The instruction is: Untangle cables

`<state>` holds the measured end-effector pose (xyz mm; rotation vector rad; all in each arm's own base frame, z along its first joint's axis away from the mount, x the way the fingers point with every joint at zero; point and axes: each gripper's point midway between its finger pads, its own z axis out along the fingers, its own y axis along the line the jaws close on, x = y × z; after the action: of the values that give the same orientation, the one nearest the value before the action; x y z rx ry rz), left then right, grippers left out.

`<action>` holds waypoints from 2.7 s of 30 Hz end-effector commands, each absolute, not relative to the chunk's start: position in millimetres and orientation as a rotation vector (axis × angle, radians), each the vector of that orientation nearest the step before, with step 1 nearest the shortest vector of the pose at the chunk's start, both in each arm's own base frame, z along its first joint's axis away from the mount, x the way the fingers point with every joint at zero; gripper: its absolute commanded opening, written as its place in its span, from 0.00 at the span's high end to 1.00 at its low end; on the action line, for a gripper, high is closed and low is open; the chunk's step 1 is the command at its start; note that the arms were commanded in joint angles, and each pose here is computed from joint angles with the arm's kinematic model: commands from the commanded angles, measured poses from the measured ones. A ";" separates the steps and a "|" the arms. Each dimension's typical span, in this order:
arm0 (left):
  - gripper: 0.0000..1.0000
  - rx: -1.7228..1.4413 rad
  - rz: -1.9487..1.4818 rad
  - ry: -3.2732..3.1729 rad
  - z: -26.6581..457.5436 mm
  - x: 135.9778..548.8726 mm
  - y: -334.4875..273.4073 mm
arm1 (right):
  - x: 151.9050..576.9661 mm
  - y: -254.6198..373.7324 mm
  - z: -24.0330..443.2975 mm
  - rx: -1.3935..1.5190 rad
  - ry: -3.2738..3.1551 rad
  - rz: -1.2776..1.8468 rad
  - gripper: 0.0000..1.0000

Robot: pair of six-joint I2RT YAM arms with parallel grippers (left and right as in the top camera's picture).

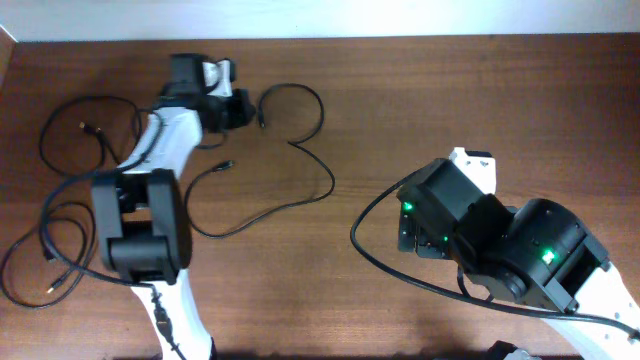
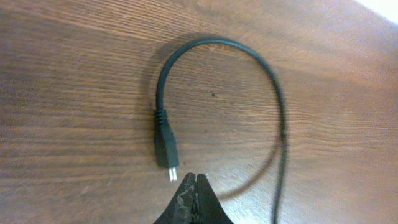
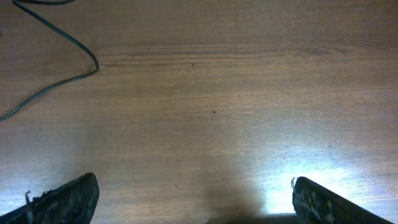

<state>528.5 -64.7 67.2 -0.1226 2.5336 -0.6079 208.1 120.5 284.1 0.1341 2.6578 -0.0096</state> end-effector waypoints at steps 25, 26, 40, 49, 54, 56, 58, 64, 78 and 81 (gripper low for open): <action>0.87 -0.114 0.410 2.538 3.3 537.3 -29.3 | 203.4 104.3 283.5 0.147 2.659 -0.110 0.02; 0.94 -0.144 0.426 2.552 1.7 535.0 -15.2 | 203.0 104.8 283.2 0.146 2.662 -0.106 0.01; 0.01 -0.463 0.007 2.671 104.8 542.0 63.2 | 210.0 116.9 286.3 0.185 2.636 -0.017 0.01; 0.01 -0.488 -0.192 2.792 161.6 486.3 8.9 | 194.1 100.3 302.2 0.208 2.591 0.040 0.01; 0.01 -0.363 -0.140 2.660 252.9 446.6 -11.0 | 180.8 78.0 316.8 0.229 2.524 0.051 0.02; 0.03 -0.273 -0.161 2.574 291.0 430.6 -35.5 | 178.3 73.1 321.3 0.237 2.500 0.063 0.01; 0.04 -0.236 -0.104 2.476 325.8 404.3 -55.2 | 175.9 68.6 325.4 0.244 2.478 0.075 0.01; 0.01 -0.420 -0.035 2.478 287.3 340.9 -66.3 | 170.5 59.1 322.4 0.240 2.490 0.023 0.01; 0.05 -1.614 0.006 2.509 104.0 230.2 -53.0 | 167.0 56.5 258.4 0.141 2.644 -0.209 0.01; 0.00 -1.900 0.048 2.304 91.0 221.8 -46.1 | 170.2 60.0 256.9 0.142 2.644 -0.206 0.02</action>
<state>231.3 -52.0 101.0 -1.4856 2.5904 0.0324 167.5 59.5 257.8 0.1457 2.6524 -0.1982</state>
